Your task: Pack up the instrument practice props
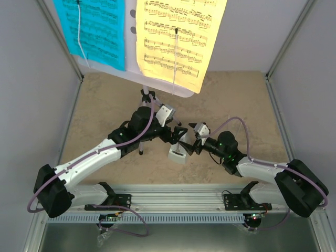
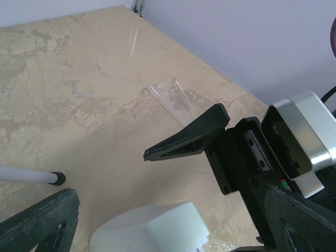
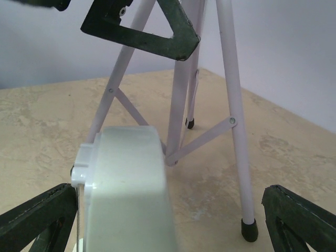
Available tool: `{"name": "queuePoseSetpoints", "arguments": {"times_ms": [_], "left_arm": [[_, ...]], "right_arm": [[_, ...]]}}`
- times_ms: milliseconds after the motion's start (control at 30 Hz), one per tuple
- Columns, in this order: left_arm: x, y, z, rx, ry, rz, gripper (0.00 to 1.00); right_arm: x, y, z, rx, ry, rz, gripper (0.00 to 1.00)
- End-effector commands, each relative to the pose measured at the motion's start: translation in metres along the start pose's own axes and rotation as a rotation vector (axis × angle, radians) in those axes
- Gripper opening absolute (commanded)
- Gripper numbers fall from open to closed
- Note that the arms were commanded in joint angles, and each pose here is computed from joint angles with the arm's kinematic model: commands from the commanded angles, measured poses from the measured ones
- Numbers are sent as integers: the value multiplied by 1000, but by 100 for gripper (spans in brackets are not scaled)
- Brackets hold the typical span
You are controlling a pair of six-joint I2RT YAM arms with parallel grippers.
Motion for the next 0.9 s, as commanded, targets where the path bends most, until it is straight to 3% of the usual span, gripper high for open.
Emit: {"name": "queuePoseSetpoints", "arguments": {"times_ms": [0, 367, 533, 867], "left_arm": [[0, -2, -3, -15, -6, 5, 99], [-1, -3, 0, -16, 8, 17, 98], [-6, -3, 5, -9, 40, 26, 85], [-14, -3, 13, 2, 87, 45, 69]], "right_arm": [[-3, -15, -4, 3, 12, 76, 98], [2, -9, -1, -8, 11, 59, 98], [11, -11, -1, -10, 10, 90, 97], [20, -8, -1, -21, 2, 97, 88]]}}
Point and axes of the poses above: each gripper's point midway between its finger pads, its own x axis back along the fingers, its own y axis along the line the jaws close on, z = x × y, the point moved 1 cm from there along x, back along the fingers, and after that the axes turned 15 degrees about x, right-handed, at the moved point
